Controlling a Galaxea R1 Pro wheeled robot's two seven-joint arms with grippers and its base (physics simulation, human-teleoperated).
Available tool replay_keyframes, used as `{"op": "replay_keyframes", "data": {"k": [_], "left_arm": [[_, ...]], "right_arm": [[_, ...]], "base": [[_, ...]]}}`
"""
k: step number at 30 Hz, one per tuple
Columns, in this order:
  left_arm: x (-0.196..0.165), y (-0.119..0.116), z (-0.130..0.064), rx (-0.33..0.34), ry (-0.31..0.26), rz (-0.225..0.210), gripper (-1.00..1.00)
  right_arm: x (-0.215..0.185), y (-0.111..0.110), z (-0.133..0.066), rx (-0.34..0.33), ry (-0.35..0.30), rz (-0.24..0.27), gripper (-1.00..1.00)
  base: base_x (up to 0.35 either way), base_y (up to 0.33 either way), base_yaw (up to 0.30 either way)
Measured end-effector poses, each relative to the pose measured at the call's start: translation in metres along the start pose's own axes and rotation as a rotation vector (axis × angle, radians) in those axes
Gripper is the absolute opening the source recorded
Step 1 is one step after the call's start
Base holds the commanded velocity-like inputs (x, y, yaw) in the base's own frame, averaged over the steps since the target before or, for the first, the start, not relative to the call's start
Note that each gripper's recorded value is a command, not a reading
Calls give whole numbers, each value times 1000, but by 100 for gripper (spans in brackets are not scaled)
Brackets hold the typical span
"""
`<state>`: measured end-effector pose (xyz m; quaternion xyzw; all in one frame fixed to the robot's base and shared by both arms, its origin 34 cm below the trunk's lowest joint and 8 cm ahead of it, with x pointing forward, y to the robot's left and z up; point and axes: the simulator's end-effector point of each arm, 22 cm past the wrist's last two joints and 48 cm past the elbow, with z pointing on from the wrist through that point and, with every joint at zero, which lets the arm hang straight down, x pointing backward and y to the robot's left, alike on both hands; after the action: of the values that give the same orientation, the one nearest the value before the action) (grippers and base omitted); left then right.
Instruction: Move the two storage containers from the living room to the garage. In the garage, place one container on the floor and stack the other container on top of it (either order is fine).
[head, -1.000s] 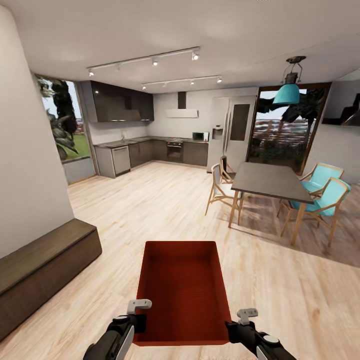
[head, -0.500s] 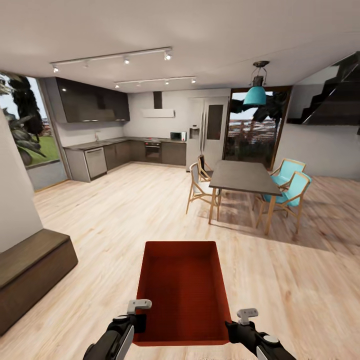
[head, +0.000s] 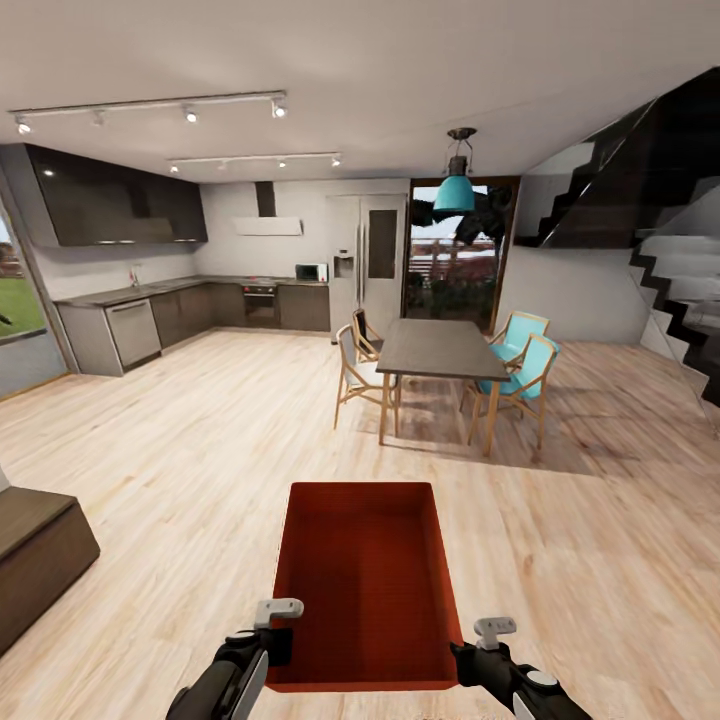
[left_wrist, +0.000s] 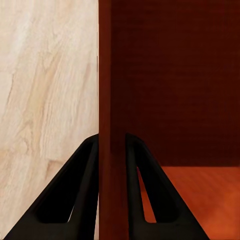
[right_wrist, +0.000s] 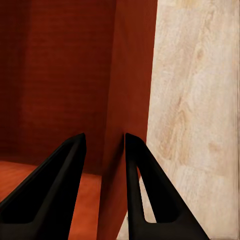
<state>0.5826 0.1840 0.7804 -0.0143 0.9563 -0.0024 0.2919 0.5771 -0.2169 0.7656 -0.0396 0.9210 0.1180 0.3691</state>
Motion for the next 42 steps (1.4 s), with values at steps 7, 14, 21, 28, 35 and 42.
{"op": "replay_keyframes", "data": {"k": [7,14,21,28,35,42], "left_arm": [[0,0,0,0,0,0,-100],[0,0,0,0,0,0,-100],[0,0,0,0,0,0,-100],[0,0,0,0,0,0,-100],[0,0,0,0,0,0,-100],[0,0,0,0,-1,0,-100]], "right_arm": [[0,0,0,0,0,0,-100],[0,0,0,0,0,0,-100],[0,0,0,0,0,0,-100],[0,0,0,0,0,0,-100],[0,0,0,0,0,0,-100],[0,0,0,0,-2,-2,-100]], "base": [[0,0,-299],[0,0,-299],[0,0,-299],[0,0,-299],[0,0,-299],[0,0,-299]]}}
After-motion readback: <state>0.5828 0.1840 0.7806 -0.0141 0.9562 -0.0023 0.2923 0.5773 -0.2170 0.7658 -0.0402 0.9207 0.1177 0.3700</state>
